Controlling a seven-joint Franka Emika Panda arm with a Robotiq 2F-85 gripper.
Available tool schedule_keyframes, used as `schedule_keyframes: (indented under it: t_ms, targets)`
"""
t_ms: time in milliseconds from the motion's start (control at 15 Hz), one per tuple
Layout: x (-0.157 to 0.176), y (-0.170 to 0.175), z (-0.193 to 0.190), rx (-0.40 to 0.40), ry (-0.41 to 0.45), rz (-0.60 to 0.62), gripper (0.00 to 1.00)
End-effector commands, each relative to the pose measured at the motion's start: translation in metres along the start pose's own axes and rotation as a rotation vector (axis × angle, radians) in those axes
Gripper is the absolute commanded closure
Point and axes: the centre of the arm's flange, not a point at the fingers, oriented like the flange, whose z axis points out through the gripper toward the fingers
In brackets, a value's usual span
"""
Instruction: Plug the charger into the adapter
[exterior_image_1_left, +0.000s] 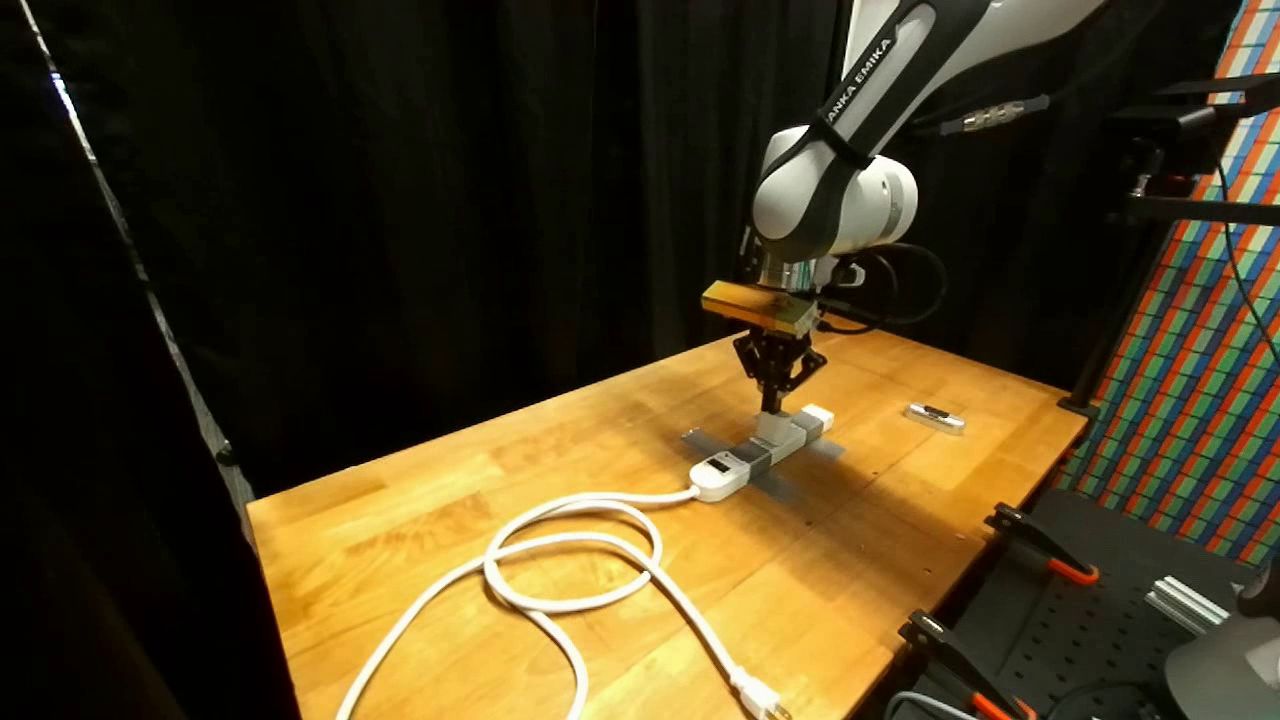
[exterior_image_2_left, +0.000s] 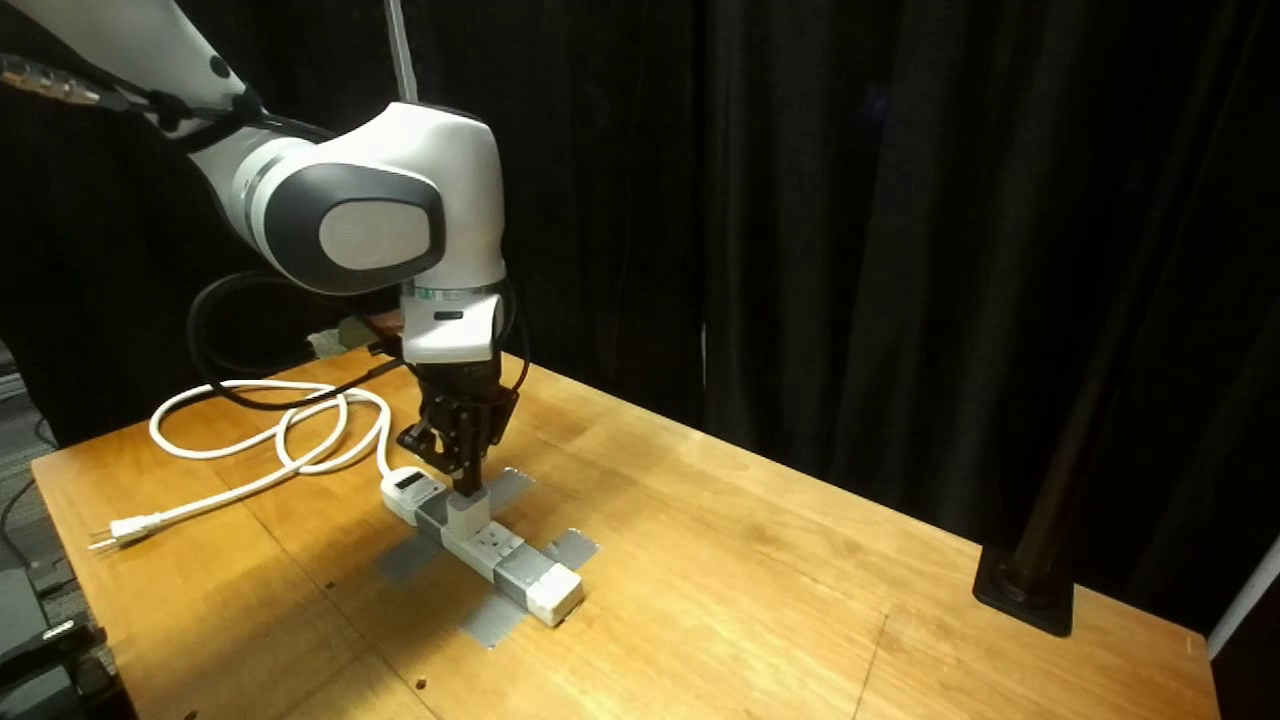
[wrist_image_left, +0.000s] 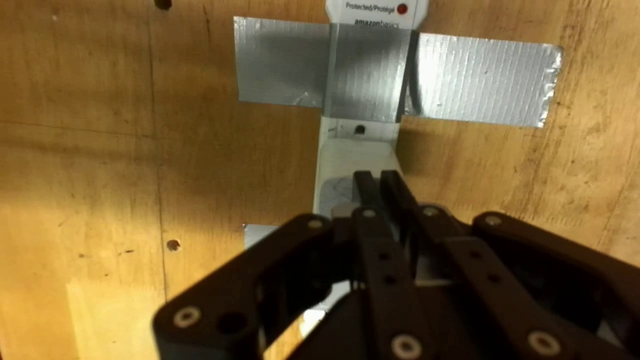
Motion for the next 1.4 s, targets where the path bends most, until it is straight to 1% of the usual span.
schedule_keyframes:
  t_ms: [0,133,867,1200,1267,1333]
  targets:
    - [0.004,0.028,0.063,-0.073,0.014,-0.039,0.89]
    - [0.002,0.033,0.069,-0.074,0.030,-0.059,0.89]
    - [-0.012,0.040,0.070,-0.078,0.122,-0.194,0.89]
    - [-0.019,0.041,0.070,-0.101,0.155,-0.262,0.89]
    - [-0.020,0.041,0.070,-0.096,0.147,-0.274,0.87]
    - [-0.020,0.042,0.070,-0.095,0.146,-0.277,0.72]
